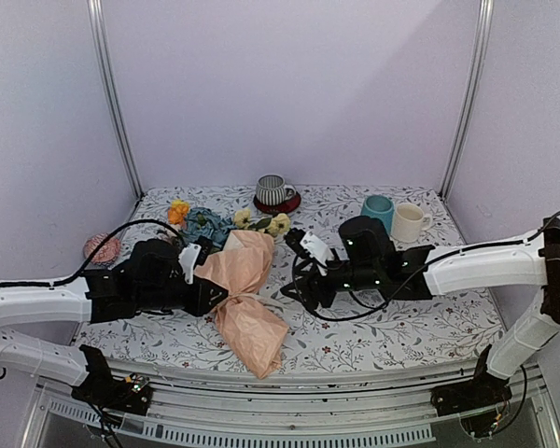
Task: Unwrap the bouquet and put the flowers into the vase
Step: Untie the half-tied ribbon from the folded wrapping paper.
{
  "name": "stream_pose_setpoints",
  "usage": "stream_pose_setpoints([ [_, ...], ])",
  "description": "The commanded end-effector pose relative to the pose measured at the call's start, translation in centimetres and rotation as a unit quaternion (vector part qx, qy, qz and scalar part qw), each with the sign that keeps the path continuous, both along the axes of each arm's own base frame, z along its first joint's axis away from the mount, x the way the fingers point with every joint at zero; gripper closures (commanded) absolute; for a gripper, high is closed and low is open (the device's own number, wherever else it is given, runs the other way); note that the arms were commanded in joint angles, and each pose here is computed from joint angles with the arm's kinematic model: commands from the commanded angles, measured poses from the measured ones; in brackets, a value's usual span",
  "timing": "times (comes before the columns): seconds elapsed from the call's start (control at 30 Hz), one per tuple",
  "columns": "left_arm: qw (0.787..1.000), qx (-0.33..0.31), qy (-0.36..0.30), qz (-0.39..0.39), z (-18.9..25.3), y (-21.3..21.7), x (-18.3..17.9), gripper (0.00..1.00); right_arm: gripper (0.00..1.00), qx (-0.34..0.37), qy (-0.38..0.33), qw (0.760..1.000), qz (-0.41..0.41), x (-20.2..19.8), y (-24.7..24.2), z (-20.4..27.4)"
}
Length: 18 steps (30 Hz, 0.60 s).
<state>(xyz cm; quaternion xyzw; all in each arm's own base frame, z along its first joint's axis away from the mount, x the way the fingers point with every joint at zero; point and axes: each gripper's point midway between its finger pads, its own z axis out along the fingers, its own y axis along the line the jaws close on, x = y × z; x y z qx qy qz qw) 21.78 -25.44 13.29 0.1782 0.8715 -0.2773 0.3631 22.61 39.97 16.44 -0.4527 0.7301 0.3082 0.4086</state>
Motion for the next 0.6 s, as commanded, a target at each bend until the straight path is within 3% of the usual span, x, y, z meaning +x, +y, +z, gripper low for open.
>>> stream_pose_setpoints([
  [0.0, 1.000, -0.005, -0.018, 0.006, -0.8, -0.4, 0.5, 0.73, 0.40, 0.042, -0.008, 0.999, 0.008, 0.8, 4.0, 1.1],
  [0.27, 0.997, -0.045, 0.035, -0.052, -4.8, -3.2, -1.6, 0.73, 0.44, 0.070, 0.037, 0.997, -0.018, 1.7, 6.8, -1.3],
  [0.57, 0.995, 0.066, 0.065, -0.030, -10.3, -3.7, -2.0, 0.79, 0.46, 0.048, 0.099, 0.994, -0.019, 1.6, 8.0, -6.1],
])
